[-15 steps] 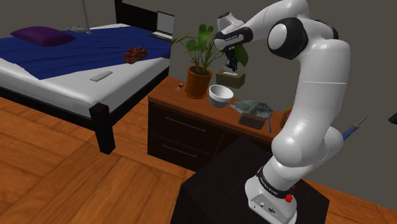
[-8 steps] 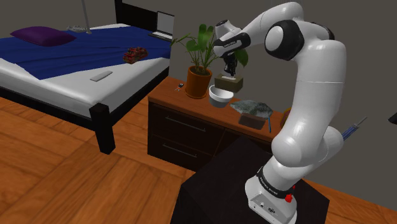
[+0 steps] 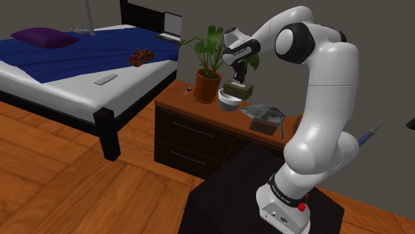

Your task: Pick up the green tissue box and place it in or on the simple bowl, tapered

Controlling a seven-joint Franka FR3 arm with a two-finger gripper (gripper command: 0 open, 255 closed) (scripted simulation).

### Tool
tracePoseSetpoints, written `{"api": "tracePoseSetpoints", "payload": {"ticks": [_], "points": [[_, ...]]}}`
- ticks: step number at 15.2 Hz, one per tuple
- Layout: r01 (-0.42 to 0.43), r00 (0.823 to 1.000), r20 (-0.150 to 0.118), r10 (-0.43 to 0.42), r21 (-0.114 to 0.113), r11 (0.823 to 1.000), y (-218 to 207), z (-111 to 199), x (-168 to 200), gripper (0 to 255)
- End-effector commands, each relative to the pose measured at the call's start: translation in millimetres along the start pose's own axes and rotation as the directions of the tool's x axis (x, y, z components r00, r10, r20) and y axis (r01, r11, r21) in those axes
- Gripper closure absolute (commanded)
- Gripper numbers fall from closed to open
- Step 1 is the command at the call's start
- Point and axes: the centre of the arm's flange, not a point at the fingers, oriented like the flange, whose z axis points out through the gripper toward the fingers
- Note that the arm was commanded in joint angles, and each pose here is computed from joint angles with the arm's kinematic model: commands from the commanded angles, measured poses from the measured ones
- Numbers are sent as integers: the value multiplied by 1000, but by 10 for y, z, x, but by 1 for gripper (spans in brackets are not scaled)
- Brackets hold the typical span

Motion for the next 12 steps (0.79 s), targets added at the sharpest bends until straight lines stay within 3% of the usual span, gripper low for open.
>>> {"api": "tracePoseSetpoints", "payload": {"ticks": [1, 5, 6, 11, 12], "points": [[8, 1000, -1, -8, 4, 1000, -55, 42, 33, 255], [8, 1000, -1, -8, 4, 1000, -55, 42, 33, 255], [8, 1000, -1, -8, 4, 1000, -56, 52, 33, 0], [8, 1000, -1, -8, 4, 1000, -55, 42, 33, 0], [8, 1000, -1, -8, 4, 1000, -55, -90, 33, 0]]}}
